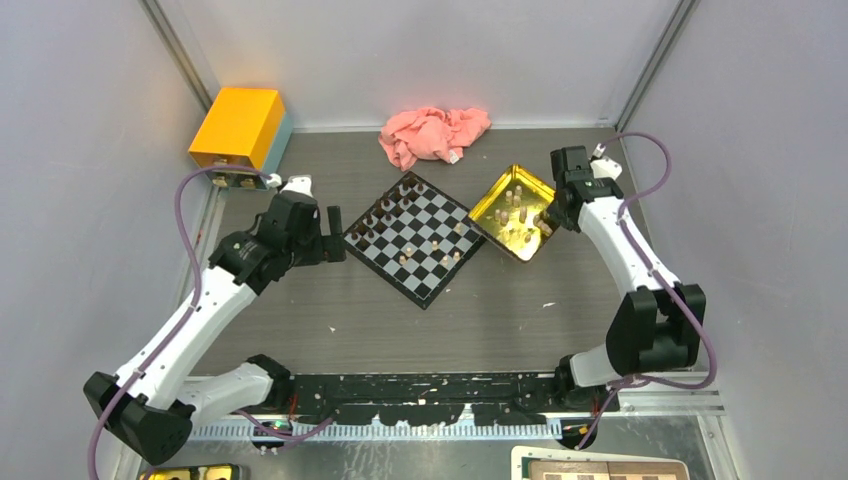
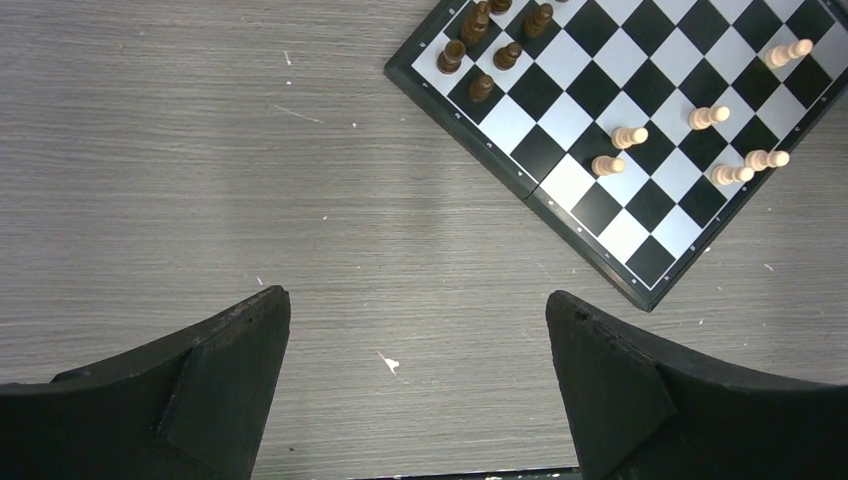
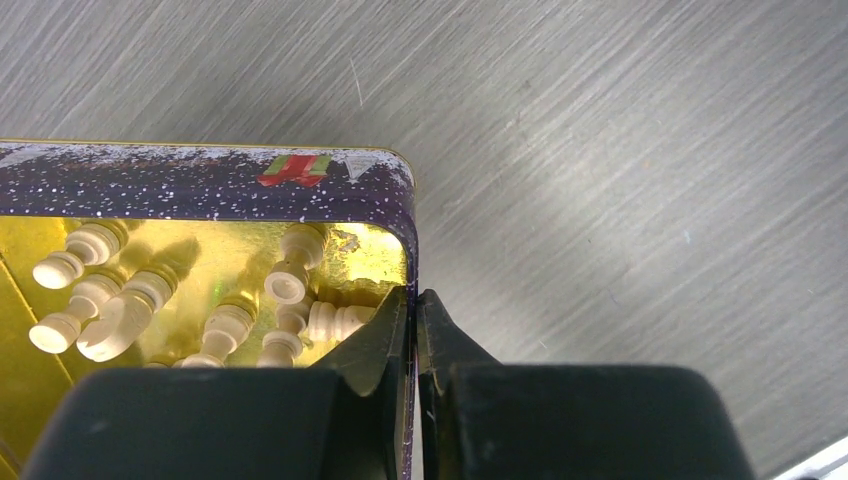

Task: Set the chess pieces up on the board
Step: Place the storage box at the center of the board.

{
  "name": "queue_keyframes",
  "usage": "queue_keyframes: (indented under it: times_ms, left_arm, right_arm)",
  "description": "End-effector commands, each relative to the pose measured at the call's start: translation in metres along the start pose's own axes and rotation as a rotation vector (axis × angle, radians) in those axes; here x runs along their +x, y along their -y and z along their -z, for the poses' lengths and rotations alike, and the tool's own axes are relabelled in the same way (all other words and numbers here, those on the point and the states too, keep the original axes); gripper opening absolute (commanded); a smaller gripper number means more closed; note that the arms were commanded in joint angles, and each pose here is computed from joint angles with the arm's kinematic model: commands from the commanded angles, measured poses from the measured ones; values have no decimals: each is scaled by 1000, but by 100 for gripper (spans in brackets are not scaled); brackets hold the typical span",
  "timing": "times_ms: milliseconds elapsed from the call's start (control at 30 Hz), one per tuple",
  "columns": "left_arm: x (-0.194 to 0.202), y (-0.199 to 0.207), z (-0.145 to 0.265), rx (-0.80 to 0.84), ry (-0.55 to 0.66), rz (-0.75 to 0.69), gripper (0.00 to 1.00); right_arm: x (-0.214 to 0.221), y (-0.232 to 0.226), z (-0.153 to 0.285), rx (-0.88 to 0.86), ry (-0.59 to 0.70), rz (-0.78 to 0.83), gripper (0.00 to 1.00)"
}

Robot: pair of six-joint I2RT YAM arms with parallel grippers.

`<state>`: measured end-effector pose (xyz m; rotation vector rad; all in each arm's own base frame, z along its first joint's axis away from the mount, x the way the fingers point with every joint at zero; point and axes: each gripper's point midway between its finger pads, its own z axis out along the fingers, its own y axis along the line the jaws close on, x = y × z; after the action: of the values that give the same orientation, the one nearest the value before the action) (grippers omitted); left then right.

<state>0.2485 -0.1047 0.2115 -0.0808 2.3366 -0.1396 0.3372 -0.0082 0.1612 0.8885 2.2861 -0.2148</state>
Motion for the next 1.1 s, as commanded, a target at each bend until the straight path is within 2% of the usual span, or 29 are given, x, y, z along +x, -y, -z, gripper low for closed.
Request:
queue_keyframes:
  times_ms: [0, 333, 700, 767, 933, 1067]
  left_arm:
    - [-19, 6, 2, 10, 49, -8, 100]
    - [-22, 4, -6, -25, 41, -41, 100]
    - [-15, 11, -24, -19, 5, -30, 100]
    - [-15, 12, -25, -20, 5, -29, 100]
    - [-14, 11, -28, -31, -2, -34, 100]
    - [-13, 9, -29, -41, -5, -35, 100]
  right_arm:
    - [-44, -28, -17, -96, 83, -99, 1]
    - [-76, -27, -84, -56, 68, -179, 1]
    - [-74, -28, -125, -21, 31, -167, 1]
    - [-73, -28, -131, -13, 25, -161, 5]
    - [-72, -28, -140, 3, 14, -151, 21]
    - [-73, -27, -145, 10, 10, -149, 31]
